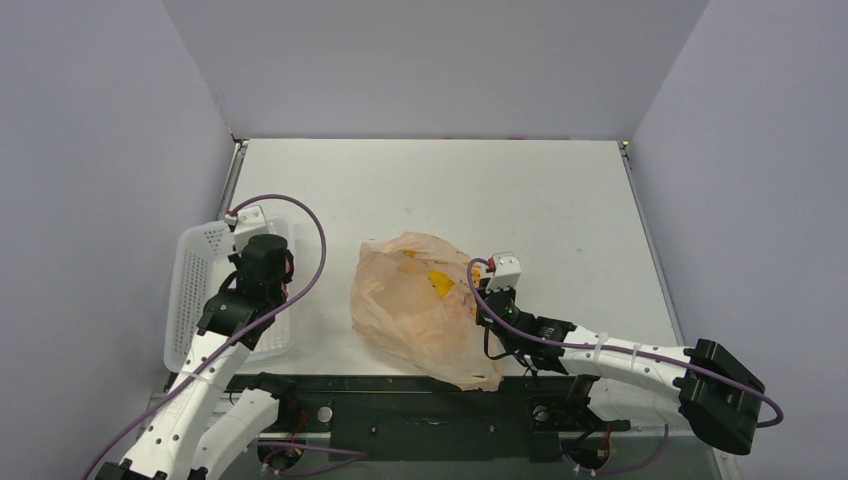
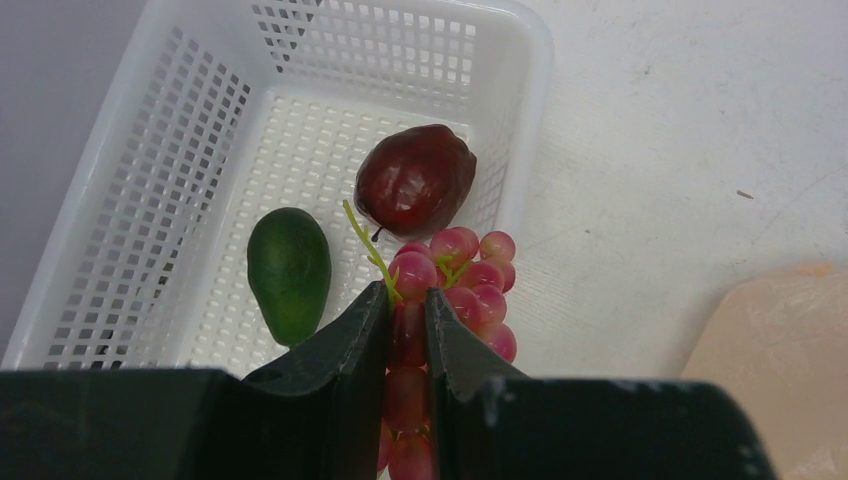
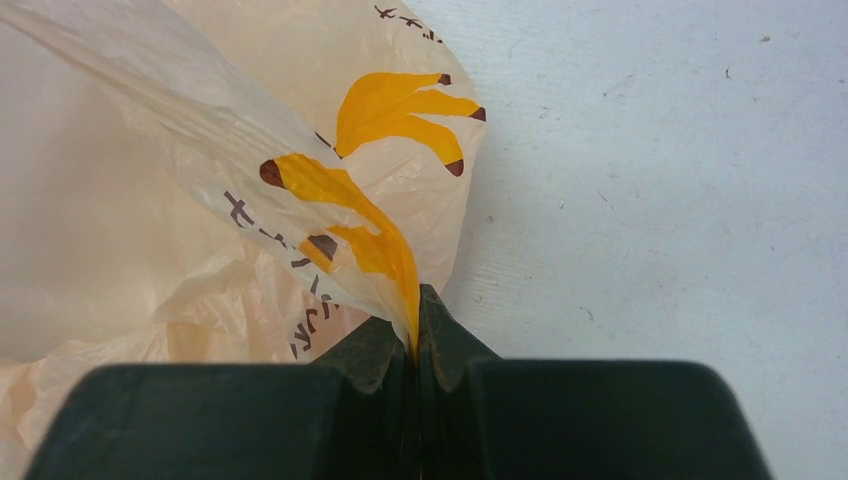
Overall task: Take the fake fruits out of the plastic bag
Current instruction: Place the fake fruit in the bin.
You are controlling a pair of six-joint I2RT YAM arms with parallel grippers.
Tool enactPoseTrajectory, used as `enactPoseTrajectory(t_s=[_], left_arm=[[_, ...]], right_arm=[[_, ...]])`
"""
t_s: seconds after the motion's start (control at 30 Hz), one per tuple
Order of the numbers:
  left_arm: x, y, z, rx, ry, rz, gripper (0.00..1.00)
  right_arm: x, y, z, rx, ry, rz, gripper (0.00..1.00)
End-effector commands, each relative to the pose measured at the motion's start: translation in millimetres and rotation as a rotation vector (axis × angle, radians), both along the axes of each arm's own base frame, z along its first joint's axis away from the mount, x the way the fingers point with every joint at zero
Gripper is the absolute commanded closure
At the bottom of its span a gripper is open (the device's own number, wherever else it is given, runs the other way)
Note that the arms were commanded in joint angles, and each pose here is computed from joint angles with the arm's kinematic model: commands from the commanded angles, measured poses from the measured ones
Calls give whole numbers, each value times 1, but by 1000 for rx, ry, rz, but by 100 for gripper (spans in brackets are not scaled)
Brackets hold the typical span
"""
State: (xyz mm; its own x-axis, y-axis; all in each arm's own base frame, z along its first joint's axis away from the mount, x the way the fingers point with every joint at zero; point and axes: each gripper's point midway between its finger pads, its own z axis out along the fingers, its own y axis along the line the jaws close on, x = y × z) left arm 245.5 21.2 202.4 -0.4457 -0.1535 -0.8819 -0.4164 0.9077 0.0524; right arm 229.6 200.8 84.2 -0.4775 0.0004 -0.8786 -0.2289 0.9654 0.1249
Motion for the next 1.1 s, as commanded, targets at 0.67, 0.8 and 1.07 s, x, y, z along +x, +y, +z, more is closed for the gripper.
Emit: enactPoseTrajectory(t_s=[0.67, 0.8, 1.07], left_arm=[[3, 1, -57, -147, 46, 160, 88], [-1, 6, -55, -157, 25, 194, 75], [-5, 6, -39, -189, -32, 186, 31]], right_arm=[[6, 8, 15, 66, -34, -6, 100], [5, 7, 14, 66, -33, -6, 100], [6, 9, 14, 65, -32, -1, 100]])
